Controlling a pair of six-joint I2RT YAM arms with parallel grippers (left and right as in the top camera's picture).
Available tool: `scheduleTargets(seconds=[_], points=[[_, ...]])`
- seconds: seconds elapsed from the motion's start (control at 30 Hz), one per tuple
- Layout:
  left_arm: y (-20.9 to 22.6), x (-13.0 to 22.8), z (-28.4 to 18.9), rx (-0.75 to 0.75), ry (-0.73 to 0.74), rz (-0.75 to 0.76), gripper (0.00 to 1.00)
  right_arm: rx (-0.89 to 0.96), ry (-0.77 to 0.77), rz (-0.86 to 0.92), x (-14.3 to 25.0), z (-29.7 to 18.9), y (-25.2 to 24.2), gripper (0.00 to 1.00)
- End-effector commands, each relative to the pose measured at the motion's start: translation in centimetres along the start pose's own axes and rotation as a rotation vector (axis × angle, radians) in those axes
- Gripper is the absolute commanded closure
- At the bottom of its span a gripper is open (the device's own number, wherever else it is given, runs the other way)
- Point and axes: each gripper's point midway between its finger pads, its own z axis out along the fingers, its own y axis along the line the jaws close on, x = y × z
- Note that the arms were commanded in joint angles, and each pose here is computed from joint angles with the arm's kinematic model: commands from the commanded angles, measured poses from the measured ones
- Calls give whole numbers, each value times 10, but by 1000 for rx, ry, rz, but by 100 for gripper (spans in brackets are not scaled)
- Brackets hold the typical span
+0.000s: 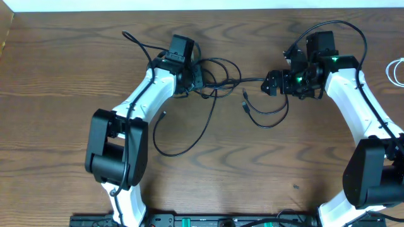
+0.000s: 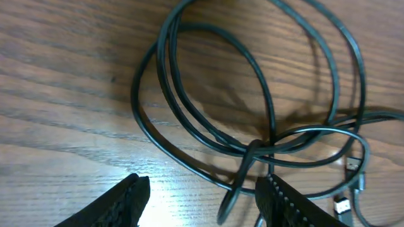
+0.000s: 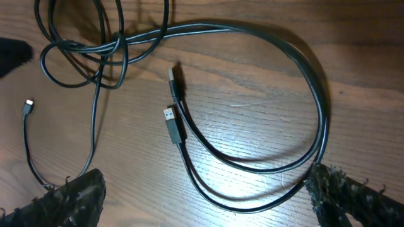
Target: Untangle cables
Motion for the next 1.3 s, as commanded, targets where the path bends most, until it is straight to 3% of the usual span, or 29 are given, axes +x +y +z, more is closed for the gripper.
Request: scheduleTargets(seconds=[0.0,0.6,0.9,1.07,1.27], points=[[4,1,10,-20,10,6,41,0,-36,-20,-8,-10,8,1],[0,16,25,-73,29,61,42,-4,-46,-24,-10,-10,9,1],[7,21,39,-93,39,61,67,-5,-46,-24,-10,-10,9,1],[14,29,52,-111,72,58,92,-34,-45,-26,-10,-10,14,1],[6,25,33,-88,57,62,93,-186,-56,-73,-13,-10,48,1]])
